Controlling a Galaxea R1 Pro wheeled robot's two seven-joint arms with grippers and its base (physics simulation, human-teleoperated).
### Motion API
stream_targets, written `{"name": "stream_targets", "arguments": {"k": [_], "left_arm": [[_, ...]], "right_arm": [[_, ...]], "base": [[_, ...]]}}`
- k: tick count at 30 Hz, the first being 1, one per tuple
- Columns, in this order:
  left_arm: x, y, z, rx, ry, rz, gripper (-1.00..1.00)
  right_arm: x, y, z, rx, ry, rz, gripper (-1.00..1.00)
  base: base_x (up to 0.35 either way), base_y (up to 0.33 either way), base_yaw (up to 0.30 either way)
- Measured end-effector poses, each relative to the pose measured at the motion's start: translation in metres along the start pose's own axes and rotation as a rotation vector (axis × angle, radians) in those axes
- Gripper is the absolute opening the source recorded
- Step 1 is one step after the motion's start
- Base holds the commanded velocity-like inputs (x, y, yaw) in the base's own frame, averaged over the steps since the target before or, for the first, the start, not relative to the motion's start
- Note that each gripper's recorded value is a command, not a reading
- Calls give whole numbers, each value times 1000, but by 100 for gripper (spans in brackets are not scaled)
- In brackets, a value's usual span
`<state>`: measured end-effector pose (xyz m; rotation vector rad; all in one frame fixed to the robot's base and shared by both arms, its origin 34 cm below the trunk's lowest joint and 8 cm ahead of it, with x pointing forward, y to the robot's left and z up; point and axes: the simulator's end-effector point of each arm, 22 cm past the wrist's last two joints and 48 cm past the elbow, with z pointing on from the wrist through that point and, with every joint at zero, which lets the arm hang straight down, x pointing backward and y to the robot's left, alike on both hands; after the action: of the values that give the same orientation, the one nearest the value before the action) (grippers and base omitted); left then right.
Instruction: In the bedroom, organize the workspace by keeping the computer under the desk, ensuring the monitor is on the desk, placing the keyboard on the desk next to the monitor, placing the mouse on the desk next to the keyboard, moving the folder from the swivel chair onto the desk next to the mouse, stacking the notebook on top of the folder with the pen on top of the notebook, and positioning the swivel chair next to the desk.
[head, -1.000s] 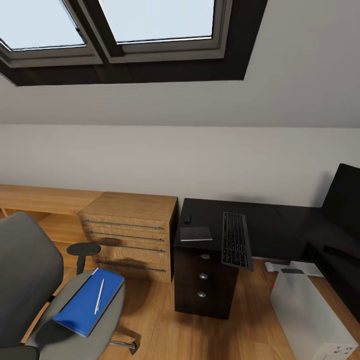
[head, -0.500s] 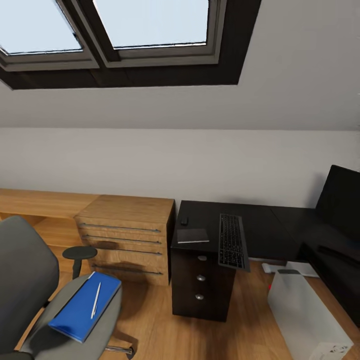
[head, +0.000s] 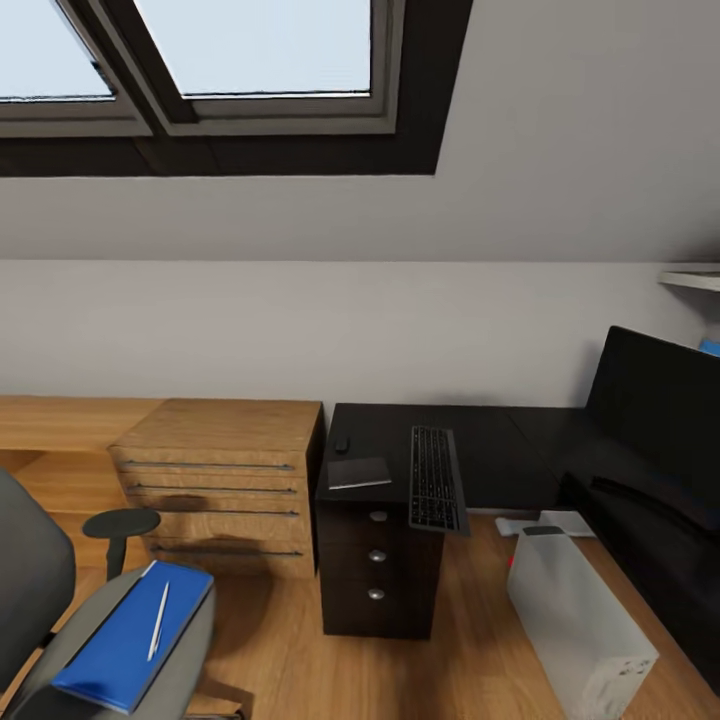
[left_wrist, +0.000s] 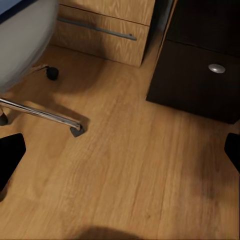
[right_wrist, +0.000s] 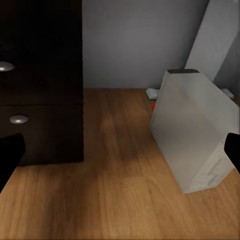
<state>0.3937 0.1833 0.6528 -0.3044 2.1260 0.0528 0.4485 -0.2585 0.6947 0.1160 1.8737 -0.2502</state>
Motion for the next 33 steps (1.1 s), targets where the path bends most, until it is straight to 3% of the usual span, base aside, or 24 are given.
{"name": "stream_targets", "arguments": {"k": [14,27,30,31,33], "left_arm": [[6,1,-1,-3,16,2,100],[0,-9,-1,20,3,12,100],[-21,-15,5,26,-30,-4,100],[-45,-24,15,38,-23,-7,100],[-58,-30,20,46,-8,-5,100]], "right_arm": [[6,5,-2,-21,17,-2,100],[7,4,-2,-22,19,-3,100],[7,4,-2,-22,18,-5,100],[7,3,-1,-23,18,-6,100],[7,3,-1,-24,18,-7,100]], "base": [[0,0,-141],[0,0,-11],[0,0,0],[0,0,0],[0,0,0]]}}
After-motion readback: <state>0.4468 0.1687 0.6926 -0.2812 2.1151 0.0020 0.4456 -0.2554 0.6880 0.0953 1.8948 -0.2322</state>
